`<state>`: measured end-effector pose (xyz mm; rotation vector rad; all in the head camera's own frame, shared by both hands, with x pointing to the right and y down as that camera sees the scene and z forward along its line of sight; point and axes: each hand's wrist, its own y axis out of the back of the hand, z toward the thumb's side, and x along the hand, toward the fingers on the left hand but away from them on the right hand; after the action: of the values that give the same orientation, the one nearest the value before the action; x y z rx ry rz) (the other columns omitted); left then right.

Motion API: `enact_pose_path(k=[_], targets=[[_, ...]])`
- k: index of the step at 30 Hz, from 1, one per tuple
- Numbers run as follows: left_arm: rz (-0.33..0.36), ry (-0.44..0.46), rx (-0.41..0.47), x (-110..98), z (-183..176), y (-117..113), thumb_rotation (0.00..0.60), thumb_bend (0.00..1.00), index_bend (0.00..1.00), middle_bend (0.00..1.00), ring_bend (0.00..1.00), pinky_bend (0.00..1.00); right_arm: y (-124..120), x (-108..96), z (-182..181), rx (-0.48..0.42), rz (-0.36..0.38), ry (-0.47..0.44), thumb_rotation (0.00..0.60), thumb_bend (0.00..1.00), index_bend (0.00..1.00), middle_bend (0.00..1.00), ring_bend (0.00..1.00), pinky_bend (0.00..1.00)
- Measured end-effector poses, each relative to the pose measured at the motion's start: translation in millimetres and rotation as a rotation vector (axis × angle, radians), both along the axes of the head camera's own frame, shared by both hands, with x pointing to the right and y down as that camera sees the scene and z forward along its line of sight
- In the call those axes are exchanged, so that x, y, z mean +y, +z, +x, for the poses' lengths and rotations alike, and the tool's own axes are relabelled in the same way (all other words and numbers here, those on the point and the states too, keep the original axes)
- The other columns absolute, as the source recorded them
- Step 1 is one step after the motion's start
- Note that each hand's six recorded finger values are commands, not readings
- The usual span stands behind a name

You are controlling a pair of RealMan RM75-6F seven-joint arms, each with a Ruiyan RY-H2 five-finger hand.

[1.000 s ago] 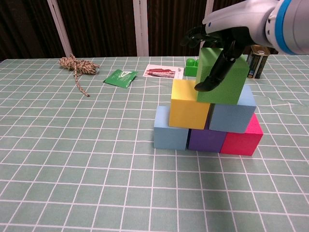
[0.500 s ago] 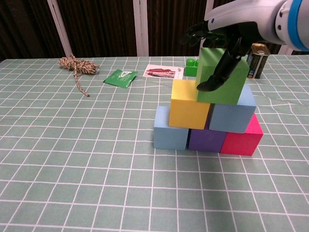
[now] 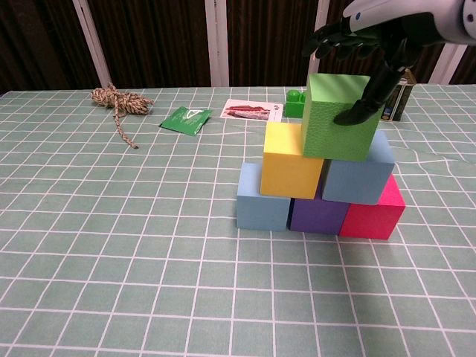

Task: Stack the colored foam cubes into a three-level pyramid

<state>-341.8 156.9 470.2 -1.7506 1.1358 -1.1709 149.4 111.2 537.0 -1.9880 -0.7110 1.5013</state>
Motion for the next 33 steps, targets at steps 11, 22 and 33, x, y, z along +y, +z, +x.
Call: enact_pose_path(k=[11,22,33], targets=[[0.001,0.004,0.003,0.6,1.5,-1.2,0.6,0.03,0.0,0.01,0.0,0.0,3.1,-0.1,16.7,0.037,-0.074,-0.011,0.6,0.31,0.0,0.0,0.0,0.0],[-0.001,0.003,0.009,0.7,1.0,-2.0,0.6,0.03,0.0,0.01,0.0,0.0,0.6,0.5,6.3,0.013,-0.14,-0.043,0.6,0.31,0.0,0.0,0.0,0.0],[0.003,-0.001,0.011,0.2,-0.9,-3.8,0.6,0.03,0.0,0.01,0.0,0.0,1.2,-1.1,12.8,0.064,-0.144,-0.042,0.6,0.31,0.0,0.0,0.0,0.0]])
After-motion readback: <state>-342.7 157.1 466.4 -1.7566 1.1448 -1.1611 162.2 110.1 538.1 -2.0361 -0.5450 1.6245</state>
